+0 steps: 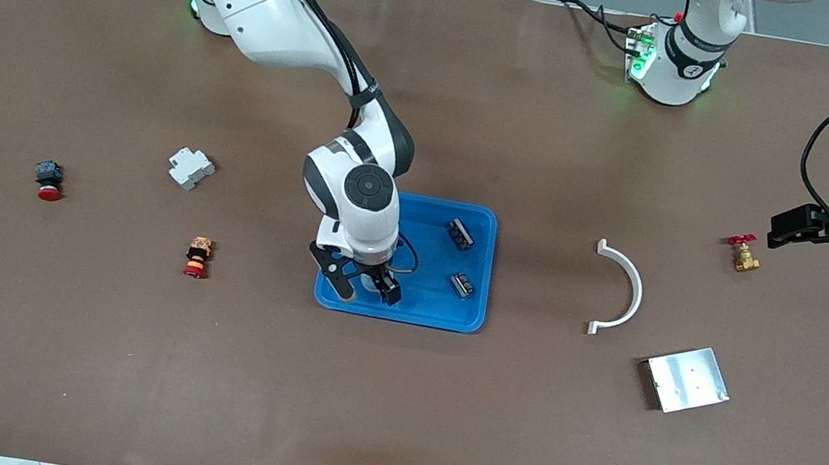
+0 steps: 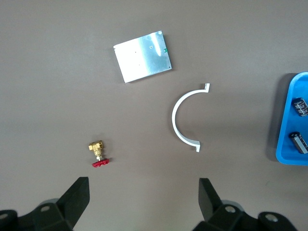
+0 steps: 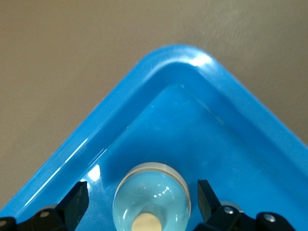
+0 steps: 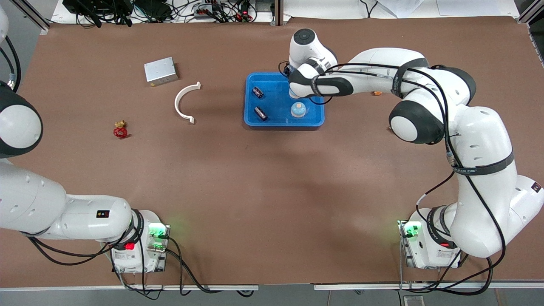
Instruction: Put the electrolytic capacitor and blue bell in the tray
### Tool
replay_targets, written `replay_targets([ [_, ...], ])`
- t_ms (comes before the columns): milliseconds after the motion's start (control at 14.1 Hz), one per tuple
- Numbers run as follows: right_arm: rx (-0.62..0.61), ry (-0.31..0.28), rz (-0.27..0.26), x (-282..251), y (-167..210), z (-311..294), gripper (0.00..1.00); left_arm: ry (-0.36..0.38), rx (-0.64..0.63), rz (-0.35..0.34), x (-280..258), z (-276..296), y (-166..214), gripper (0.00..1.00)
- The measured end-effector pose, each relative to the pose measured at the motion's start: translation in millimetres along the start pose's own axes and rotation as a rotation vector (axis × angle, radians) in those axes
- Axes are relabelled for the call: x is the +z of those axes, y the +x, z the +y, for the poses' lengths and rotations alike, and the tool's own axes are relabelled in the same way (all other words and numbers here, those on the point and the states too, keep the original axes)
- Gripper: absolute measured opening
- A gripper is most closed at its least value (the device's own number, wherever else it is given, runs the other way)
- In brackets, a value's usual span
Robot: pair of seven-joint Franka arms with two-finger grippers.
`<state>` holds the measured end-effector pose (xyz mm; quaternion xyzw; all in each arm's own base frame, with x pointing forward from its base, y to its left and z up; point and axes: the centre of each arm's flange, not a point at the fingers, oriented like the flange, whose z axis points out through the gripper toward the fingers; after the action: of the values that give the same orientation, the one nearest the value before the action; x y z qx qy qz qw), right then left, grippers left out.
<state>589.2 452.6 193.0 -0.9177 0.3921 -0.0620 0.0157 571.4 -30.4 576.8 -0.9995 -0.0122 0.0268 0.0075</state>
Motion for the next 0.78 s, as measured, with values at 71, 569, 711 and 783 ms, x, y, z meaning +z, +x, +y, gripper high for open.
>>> replay_targets([
  [71, -0.011, -0.023, 0.003, -7.2, 3.7, -2.7, 1.00, 0.000, -0.001, 0.000, 0.0, -0.6, 0.0, 1.00],
  [569, -0.081, -0.128, 0.005, -41.2, 47.4, -3.1, 1.00, 0.000, -0.003, 0.001, -0.4, -1.6, 0.2, 1.00],
  [711, -0.145, -0.151, 0.000, -63.7, 70.6, 0.1, 1.00, 0.000, -0.003, 0.002, -0.7, -1.6, 0.2, 1.00],
  [783, -0.182, -0.152, -0.001, -82.4, 88.3, 2.6, 1.00, 0.000, -0.003, 0.004, -1.0, -1.5, 0.4, 1.00],
])
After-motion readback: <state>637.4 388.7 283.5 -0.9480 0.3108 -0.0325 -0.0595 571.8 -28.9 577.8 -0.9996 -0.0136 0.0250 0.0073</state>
